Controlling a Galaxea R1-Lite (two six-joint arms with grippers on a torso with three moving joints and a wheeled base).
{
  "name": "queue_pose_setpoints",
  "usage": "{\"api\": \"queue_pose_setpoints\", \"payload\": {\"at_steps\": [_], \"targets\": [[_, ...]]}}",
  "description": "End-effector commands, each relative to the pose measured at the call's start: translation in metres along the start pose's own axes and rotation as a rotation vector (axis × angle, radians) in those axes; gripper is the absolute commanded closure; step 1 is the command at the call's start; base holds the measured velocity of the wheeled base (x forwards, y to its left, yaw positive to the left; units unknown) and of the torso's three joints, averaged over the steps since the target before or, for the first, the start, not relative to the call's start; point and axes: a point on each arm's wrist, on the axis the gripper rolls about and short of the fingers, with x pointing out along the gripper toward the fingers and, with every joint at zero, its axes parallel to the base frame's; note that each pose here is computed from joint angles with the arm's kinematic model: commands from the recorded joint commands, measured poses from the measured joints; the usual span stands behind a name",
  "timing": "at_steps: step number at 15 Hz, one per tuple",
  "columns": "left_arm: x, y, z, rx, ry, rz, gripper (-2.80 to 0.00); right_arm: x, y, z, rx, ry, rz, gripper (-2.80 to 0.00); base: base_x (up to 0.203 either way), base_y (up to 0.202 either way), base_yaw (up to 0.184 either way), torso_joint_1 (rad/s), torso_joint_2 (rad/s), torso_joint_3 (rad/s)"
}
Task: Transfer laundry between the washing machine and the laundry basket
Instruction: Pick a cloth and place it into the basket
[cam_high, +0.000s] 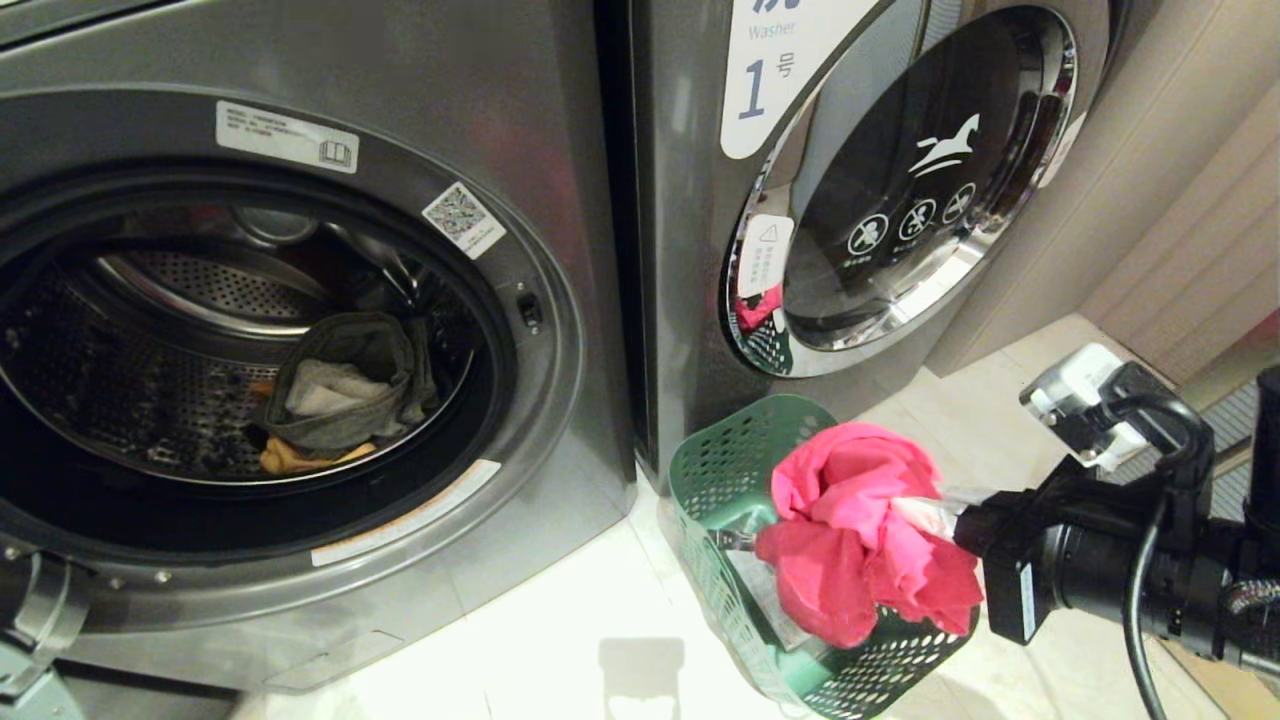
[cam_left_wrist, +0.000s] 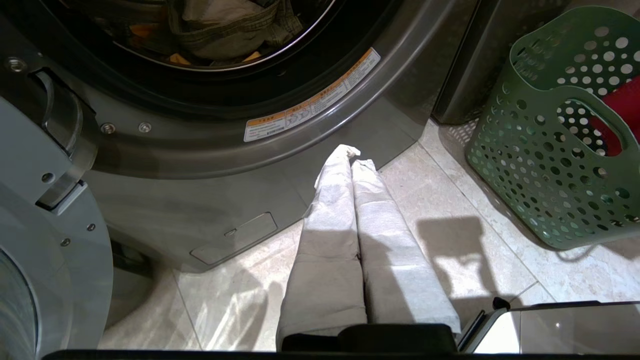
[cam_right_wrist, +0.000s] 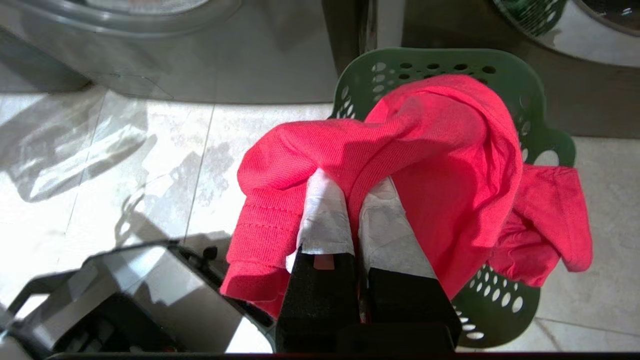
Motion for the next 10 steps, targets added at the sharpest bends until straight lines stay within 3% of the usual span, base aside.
{"api": "queue_pose_setpoints", "payload": {"at_steps": [1,5,6,10], "targets": [[0.0,0.0,0.0,0.001,0.0,0.0,0.0,0.001,-0.003,-0.004,0.006,-0.024,-0.02,0.0,0.0,0.0,0.0,0.0,0.0,0.0],[0.0,0.0,0.0,0.001,-0.001,0.0,0.0,0.001,-0.016,0.0,0.017,-0.054,-0.108,0.0,0.0,0.0,0.0,0.0,0.0,0.0],[0.0,0.0,0.0,0.0,-0.001,0.0,0.0,0.001,-0.017,0.0,0.017,-0.057,-0.116,-2.8,0.0,0.0,0.0,0.0,0.0,0.0],[0.0,0.0,0.0,0.0,-0.001,0.0,0.0,0.001,-0.017,-0.001,0.015,-0.052,-0.113,-2.8,0.0,0.0,0.0,0.0,0.0,0.0]]}}
